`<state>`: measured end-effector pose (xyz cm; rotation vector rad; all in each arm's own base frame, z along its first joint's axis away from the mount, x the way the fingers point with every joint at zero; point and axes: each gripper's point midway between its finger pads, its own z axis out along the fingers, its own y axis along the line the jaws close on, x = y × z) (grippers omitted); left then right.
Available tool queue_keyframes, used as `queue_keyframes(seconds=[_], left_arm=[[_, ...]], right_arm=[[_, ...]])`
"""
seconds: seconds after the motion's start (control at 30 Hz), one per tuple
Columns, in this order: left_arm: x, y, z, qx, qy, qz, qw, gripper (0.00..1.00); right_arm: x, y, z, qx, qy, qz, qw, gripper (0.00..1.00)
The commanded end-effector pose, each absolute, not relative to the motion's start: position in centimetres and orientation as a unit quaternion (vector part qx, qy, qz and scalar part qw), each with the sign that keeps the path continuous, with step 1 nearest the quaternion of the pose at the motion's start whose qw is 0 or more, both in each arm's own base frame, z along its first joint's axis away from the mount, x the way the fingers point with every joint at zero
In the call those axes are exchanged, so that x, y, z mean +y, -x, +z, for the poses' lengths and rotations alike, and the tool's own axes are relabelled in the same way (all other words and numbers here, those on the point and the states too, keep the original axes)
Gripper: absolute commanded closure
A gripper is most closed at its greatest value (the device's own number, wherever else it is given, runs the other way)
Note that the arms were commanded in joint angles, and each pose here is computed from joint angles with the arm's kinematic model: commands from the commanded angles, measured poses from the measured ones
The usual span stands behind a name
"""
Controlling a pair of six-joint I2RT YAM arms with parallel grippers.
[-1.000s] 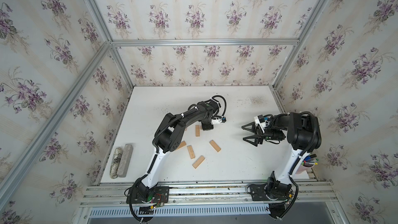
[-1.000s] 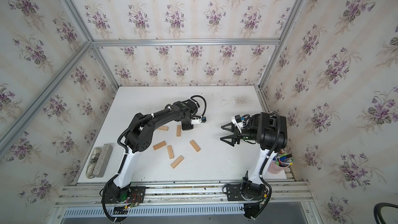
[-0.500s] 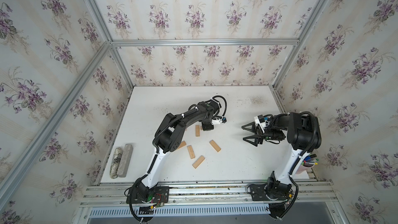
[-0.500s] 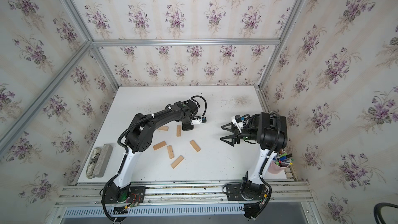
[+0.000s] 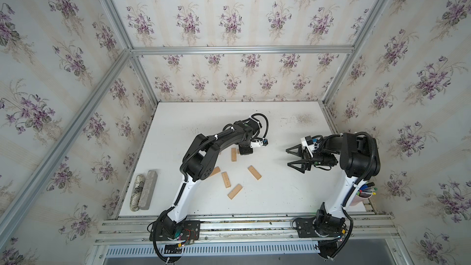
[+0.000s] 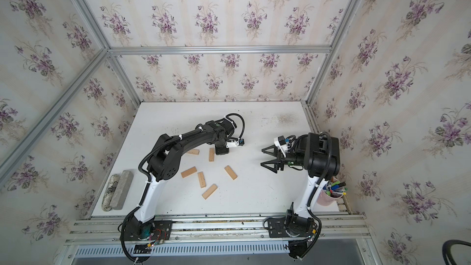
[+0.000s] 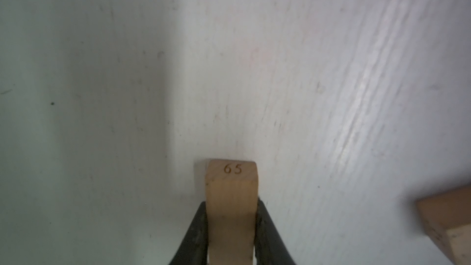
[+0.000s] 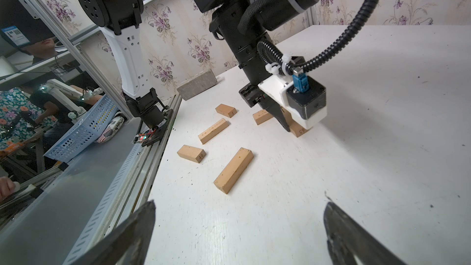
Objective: Assemble the number 8 with building blocks
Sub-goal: Assemble the building block at the center of the board.
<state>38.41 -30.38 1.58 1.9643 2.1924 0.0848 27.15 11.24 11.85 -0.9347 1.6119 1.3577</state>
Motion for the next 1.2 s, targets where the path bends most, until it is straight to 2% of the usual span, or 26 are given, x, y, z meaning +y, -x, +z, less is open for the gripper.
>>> queue_keyframes(seconds=[0.0,1.17], left_arm=[[-28.6,-37.6,0.0,0.74,-0.669,0.043,0.056,0.84],[-27.9,-39.0,0.3,0.745,-0.662,0.053,0.066,0.84]], right_arm=[[11.3,-27.4,12.5,0.555,0.475,0.45,0.514,0.0],[11.2,-27.4,12.5,0.555,0.475,0.45,0.514,0.0]])
